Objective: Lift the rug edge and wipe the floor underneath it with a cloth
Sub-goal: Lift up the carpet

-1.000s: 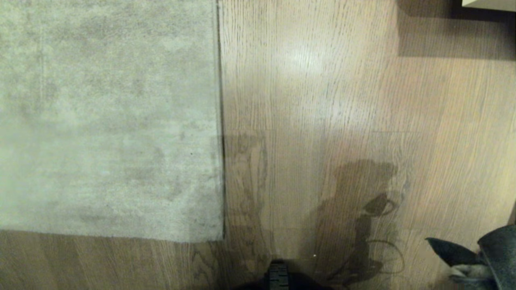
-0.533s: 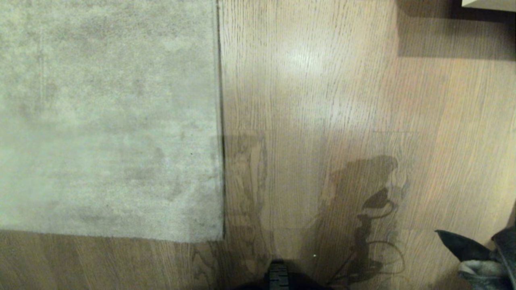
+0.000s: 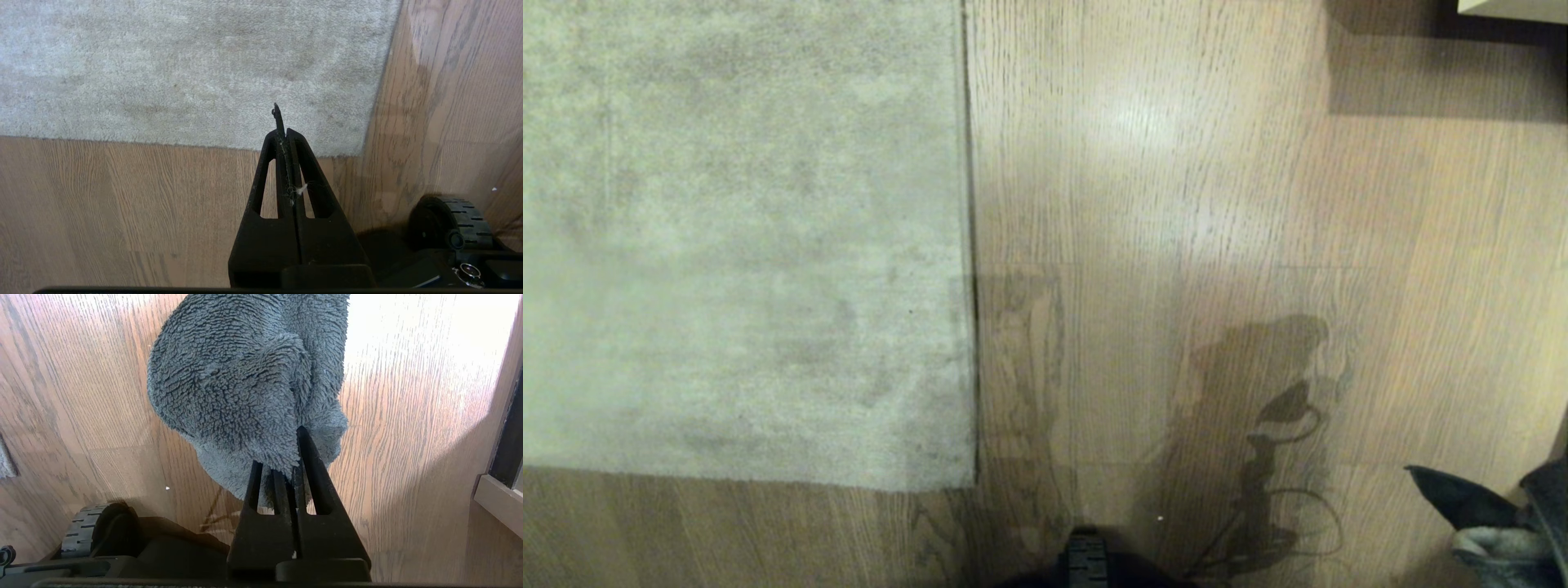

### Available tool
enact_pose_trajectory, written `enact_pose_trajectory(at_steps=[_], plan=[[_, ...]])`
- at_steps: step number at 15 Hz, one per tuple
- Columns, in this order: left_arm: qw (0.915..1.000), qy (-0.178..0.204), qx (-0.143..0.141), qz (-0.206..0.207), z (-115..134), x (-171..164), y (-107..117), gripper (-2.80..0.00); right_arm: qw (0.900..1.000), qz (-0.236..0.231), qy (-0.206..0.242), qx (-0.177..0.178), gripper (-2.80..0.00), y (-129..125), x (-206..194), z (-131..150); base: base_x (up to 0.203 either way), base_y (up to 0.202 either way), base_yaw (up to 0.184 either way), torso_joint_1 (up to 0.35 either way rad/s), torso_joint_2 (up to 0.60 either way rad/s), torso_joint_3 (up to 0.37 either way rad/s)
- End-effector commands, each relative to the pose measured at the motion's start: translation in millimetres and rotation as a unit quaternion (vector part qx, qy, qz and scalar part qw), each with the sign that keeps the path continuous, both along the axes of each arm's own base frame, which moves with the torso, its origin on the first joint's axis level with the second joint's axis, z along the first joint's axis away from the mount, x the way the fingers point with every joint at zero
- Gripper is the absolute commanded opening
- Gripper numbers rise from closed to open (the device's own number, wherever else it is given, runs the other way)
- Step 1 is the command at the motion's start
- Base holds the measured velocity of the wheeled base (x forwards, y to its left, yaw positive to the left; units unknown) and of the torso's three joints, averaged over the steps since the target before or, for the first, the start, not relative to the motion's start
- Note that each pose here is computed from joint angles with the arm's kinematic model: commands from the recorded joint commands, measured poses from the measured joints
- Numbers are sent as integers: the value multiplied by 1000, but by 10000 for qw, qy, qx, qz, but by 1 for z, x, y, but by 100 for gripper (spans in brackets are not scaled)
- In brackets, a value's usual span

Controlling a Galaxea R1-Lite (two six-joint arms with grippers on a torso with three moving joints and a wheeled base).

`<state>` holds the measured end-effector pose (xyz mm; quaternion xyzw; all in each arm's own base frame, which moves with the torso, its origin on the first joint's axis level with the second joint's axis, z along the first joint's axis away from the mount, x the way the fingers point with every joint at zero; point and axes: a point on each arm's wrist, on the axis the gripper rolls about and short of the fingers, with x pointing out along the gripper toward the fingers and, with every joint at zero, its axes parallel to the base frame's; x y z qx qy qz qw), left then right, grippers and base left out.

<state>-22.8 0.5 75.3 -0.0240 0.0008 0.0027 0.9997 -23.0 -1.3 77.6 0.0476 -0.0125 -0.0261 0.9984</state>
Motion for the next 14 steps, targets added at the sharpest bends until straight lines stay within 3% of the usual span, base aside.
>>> enact_pose_trajectory(at_steps=[1,14], plan=[[10000,-9,-5,4,0,0,0,-280,10000,-1,5,2,-280,0,0,0,0,0,0,0,0,0],[10000,-1,-5,4,0,0,0,-280,10000,3,5,2,-280,0,0,0,0,0,0,0,0,0]])
